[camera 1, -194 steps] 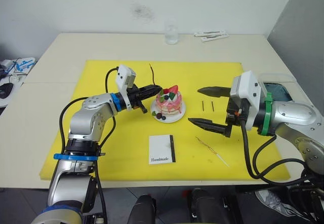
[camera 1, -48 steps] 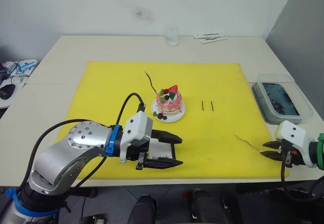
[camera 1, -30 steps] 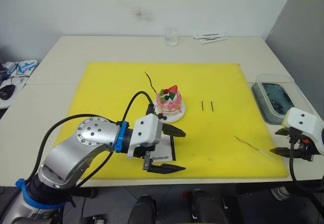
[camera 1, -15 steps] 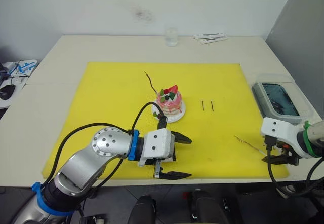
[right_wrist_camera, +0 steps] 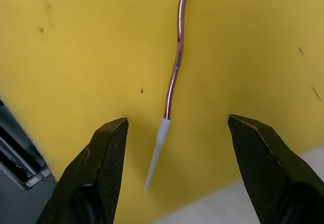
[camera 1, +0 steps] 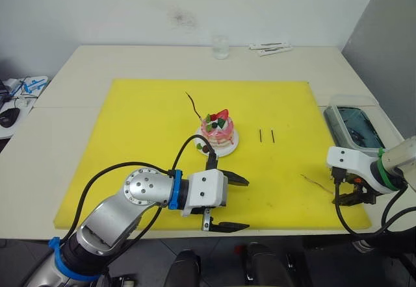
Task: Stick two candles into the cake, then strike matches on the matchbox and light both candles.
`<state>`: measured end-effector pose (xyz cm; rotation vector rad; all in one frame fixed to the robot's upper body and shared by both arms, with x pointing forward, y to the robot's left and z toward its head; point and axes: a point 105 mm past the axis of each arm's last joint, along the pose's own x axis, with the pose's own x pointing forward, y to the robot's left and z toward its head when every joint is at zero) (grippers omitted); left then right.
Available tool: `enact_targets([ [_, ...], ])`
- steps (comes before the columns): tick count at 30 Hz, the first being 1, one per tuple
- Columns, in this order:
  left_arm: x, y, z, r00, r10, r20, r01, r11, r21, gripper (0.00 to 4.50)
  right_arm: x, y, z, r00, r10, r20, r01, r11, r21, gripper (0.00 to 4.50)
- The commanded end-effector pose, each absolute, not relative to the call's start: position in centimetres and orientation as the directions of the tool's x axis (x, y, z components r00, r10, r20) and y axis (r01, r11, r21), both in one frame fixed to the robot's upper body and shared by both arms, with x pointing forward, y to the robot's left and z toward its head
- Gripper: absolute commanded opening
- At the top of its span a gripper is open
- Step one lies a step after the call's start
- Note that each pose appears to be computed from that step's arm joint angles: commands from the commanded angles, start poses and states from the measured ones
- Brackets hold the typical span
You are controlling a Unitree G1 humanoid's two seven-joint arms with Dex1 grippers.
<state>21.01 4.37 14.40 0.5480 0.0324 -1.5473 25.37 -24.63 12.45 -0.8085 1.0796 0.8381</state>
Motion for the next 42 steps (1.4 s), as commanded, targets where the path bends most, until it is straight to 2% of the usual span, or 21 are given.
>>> enact_targets([
  [1, 20.6, 4.0, 14.7, 0.035, -0.940, -0.339, 0.937, -0.087, 0.337, 4.48, 25.6, -24.7, 12.7, 0.255, 0.161, -0.954, -0.879, 0.450, -0.159, 3.24],
  [3, 20.6, 4.0, 14.7, 0.035, -0.940, -0.340, 0.937, -0.087, 0.338, 4.48, 25.6, -24.8, 12.6, 0.254, 0.161, -0.954, -0.877, 0.455, -0.157, 3.24],
  [6, 20.6, 4.0, 14.6, 0.036, -0.939, -0.342, 0.937, -0.087, 0.338, 4.50, 25.7, -24.6, 12.5, 0.249, 0.170, -0.953, -0.874, 0.465, -0.145, 2.41],
  [12, 20.8, 4.1, 14.4, 0.041, -0.937, -0.348, 0.937, -0.085, 0.338, 4.50, 25.8, -24.2, 12.5, 0.246, 0.178, -0.953, -0.871, 0.471, -0.137, 0.17],
  [13, 20.8, 4.2, 14.3, 0.042, -0.936, -0.350, 0.938, -0.084, 0.338, 4.50, 25.7, -24.2, 12.5, 0.245, 0.179, -0.953, -0.871, 0.472, -0.135, 0.04],
  [23, 21.2, 5.0, 14.1, 0.064, -0.931, -0.359, 0.943, -0.061, 0.326, 4.50, 25.9, -23.8, 14.7, 0.261, 0.237, -0.936, -0.855, 0.507, -0.110, 0.04],
  [26, 21.7, 5.9, 14.4, 0.101, -0.937, -0.335, 0.955, -0.003, 0.297, 4.50, 26.2, -22.6, 17.1, 0.297, 0.335, -0.894, -0.845, 0.529, -0.082, 0.04],
  [30, 22.0, 7.3, 15.3, 0.159, -0.958, -0.239, 0.965, 0.100, 0.244, 4.50, 26.4, -20.1, 19.7, 0.338, 0.487, -0.806, -0.861, 0.505, -0.055, 0.04],
  [32, 22.1, 8.6, 15.6, 0.198, -0.955, -0.219, 0.962, 0.147, 0.228, 4.50, 26.4, -18.1, 21.3, 0.363, 0.614, -0.701, -0.888, 0.455, -0.061, 0.04],
  [34, 22.5, 9.9, 16.0, 0.247, -0.948, -0.202, 0.954, 0.203, 0.219, 4.50, 26.5, -15.5, 22.9, 0.373, 0.764, -0.526, -0.920, 0.380, -0.100, 0.04],
  [36, 23.1, 11.0, 16.7, 0.311, -0.936, -0.161, 0.938, 0.276, 0.207, 4.50, 26.7, -13.4, 23.9, 0.376, 0.852, -0.365, -0.926, 0.352, -0.132, 0.04],
  [39, 24.8, 13.0, 17.8, 0.450, -0.887, -0.100, 0.880, 0.422, 0.218, 4.50, 28.0, -9.6, 24.9, 0.394, 0.910, -0.131, -0.912, 0.370, -0.175, 0.04],
  [42, 26.1, 14.2, 18.8, 0.546, -0.836, -0.048, 0.824, 0.526, 0.210, 4.50, 29.3, -6.1, 25.6, 0.403, 0.913, 0.055, -0.890, 0.405, -0.207, 0.04],
])
